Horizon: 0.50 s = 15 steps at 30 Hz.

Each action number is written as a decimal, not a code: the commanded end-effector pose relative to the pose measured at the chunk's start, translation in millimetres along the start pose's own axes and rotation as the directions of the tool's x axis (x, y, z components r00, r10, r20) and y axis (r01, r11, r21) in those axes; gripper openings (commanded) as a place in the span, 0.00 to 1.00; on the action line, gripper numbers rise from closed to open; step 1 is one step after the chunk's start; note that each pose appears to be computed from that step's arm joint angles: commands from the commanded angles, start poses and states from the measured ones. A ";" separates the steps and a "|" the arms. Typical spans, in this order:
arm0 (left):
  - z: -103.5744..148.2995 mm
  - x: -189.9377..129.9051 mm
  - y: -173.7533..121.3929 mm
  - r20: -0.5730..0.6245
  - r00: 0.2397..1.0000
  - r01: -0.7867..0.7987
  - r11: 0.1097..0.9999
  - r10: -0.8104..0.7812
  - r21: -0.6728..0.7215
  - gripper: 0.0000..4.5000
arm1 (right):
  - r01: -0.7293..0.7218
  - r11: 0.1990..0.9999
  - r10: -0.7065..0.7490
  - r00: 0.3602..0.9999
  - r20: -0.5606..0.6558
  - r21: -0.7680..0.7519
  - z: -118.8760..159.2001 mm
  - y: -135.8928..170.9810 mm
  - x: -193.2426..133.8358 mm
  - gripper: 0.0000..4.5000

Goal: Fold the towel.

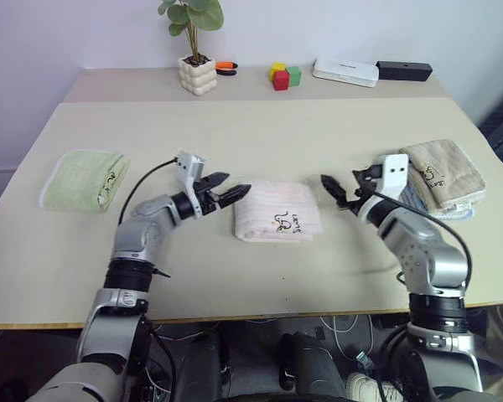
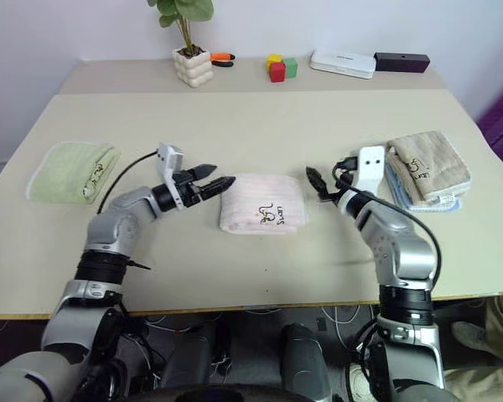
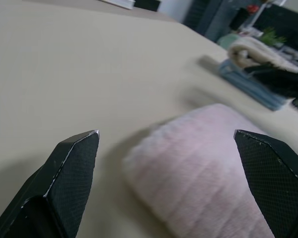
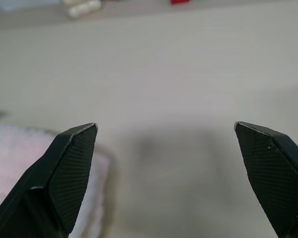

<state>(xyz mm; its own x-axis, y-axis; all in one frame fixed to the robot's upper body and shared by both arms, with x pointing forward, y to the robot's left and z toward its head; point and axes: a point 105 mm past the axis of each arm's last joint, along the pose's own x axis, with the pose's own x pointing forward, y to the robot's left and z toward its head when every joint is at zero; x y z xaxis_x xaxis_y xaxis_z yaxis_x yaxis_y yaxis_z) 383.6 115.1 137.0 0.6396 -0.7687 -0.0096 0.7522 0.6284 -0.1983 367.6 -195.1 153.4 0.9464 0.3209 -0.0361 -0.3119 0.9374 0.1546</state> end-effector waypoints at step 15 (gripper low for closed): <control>2.6 -29.8 1.6 -0.054 0.997 0.040 0.952 -0.059 -0.304 0.99 | -0.255 0.965 0.257 0.966 0.029 -0.062 17.1 31.0 -10.4 1.00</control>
<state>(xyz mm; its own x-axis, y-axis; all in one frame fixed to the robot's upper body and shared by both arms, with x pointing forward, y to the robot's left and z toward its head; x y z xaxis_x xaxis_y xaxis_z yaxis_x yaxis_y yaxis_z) 367.0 135.9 125.7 0.5847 -0.8062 -0.0903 0.7084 0.5617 -0.4275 356.4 -176.3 156.1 0.8605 0.5088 -0.0252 -0.5000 0.8530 0.1494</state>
